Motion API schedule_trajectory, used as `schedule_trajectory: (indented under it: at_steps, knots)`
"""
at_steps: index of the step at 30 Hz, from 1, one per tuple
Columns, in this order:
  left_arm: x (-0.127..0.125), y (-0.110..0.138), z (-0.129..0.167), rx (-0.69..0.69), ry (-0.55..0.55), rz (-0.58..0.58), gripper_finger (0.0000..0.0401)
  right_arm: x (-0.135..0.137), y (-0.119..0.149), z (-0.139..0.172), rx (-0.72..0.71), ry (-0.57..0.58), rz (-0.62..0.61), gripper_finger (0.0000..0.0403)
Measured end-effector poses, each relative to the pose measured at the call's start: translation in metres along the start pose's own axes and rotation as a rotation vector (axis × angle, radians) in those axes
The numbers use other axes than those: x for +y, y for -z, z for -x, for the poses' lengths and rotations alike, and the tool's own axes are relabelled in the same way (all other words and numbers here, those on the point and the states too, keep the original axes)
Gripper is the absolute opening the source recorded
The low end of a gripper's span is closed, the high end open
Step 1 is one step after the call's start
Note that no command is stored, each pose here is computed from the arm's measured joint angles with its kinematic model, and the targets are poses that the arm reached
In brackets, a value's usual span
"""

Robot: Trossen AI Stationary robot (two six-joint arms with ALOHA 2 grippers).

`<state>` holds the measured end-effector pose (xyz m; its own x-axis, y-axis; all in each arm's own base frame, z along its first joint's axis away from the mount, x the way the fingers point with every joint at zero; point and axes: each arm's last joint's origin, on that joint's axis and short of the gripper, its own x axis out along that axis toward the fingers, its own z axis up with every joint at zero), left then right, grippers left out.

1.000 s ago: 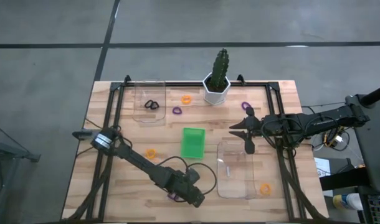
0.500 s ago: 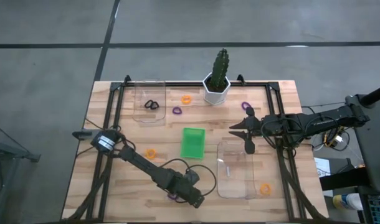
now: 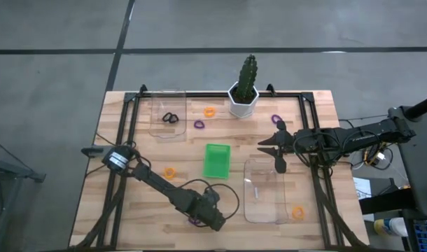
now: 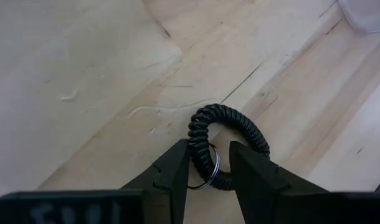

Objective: Sort spring keychains
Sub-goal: Put the black spring keychain into the top transparent bin

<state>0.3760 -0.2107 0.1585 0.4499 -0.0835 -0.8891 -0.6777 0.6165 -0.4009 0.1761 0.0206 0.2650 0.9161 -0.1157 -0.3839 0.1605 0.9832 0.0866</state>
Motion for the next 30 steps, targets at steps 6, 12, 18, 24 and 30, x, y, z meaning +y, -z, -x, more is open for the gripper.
schedule_trajectory:
  at_steps: [6,12,18,24,30]
  knots:
    - [0.0,-0.001,0.0,-0.002,-0.004,-0.006,0.0117,0.0,0.0,0.0,0.0,0.0,0.0,0.0086]
    - [0.001,-0.001,0.0,0.005,-0.003,-0.008,0.0117,0.0,0.0,0.0,0.0,0.0,-0.001,0.0086]
    - [0.001,-0.001,0.0,0.004,-0.008,-0.002,0.0117,0.0,0.0,0.0,0.0,0.0,-0.004,0.0086]
    - [0.008,0.0,0.001,0.001,-0.076,0.054,0.0089,0.0,0.0,0.0,0.0,-0.001,-0.004,0.0086]
    - [0.011,0.0,0.002,-0.017,-0.113,0.073,0.0013,0.0,0.0,0.0,0.0,-0.001,-0.004,0.0086]
